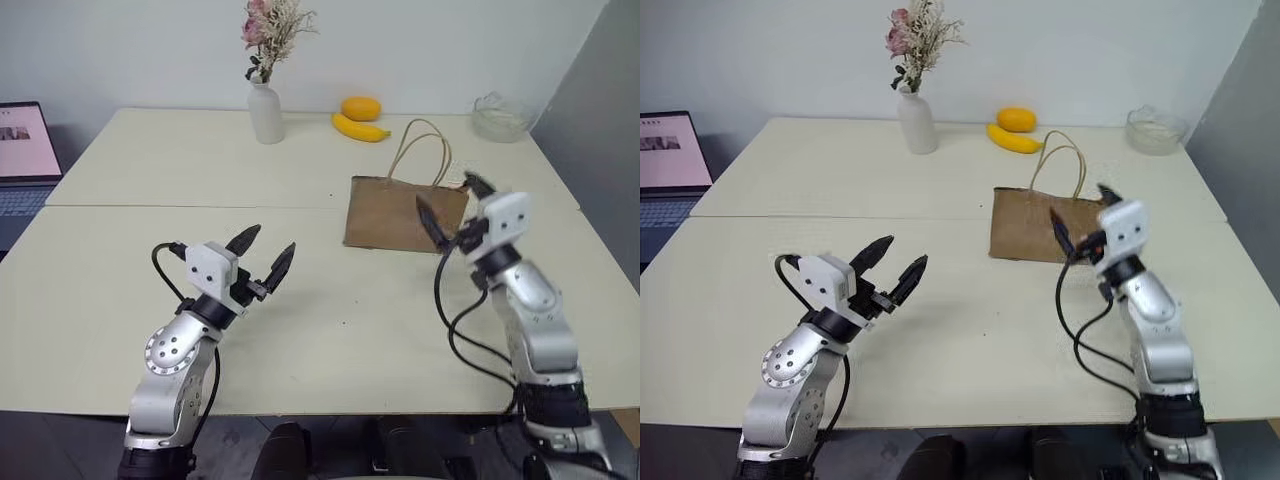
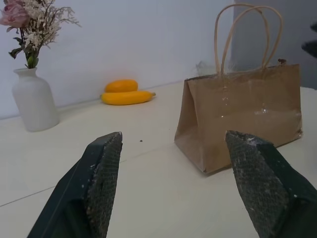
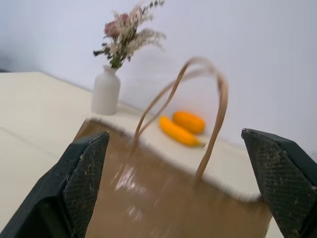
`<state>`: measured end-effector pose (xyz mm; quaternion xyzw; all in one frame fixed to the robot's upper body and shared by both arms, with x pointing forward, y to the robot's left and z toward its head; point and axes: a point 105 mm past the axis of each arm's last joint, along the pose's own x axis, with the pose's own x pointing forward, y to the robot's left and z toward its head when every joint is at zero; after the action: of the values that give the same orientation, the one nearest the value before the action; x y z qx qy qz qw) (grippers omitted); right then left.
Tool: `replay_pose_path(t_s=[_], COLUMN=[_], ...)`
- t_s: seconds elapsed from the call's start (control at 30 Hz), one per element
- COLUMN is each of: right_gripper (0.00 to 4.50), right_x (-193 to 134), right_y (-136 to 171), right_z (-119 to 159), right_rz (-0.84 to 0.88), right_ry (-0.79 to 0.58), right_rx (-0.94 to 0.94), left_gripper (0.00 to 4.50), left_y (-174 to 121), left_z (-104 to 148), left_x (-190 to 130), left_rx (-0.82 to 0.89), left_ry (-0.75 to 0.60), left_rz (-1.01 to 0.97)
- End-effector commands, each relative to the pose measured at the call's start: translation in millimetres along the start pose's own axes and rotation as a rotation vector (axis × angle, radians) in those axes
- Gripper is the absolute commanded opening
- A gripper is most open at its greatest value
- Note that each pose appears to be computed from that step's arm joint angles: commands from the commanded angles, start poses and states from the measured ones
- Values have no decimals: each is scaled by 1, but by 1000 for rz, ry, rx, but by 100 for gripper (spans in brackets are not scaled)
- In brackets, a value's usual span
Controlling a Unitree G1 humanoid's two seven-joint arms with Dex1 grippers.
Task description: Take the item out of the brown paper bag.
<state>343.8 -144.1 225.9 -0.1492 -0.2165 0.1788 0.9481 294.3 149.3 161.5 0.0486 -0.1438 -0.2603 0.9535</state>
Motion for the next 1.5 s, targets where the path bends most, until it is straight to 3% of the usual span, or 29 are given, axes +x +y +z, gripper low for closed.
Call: replay_pose_path(t_s=[0.03, 0.27, 0.53, 1.17, 1.27, 1.5], right_gripper=[450, 450, 450, 450, 391, 138], right_x=[15, 54, 74, 100, 105, 109], right_y=[-15, -35, -44, -42, -41, -36], right_z=[20, 30, 15, 28, 32, 37], right_rz=[-14, 8, 54, 165, 182, 210], right_ry=[22, 185, 353, 364, 364, 347], right_rx=[-141, -351, -542, -583, -585, -585], left_gripper=[347, 347, 347, 347, 349, 349], left_y=[-10, -26, -36, -38, -41, -37], left_z=[23, 27, 22, 13, 12, 11], left_x=[8, 10, 1, 4, 4, -1], left_rx=[-12, -63, -76, -62, -67, -73], left_ry=[-72, -59, -2, -7, -8, 3], left_rz=[-62, -225, -367, -354, -358, -336])
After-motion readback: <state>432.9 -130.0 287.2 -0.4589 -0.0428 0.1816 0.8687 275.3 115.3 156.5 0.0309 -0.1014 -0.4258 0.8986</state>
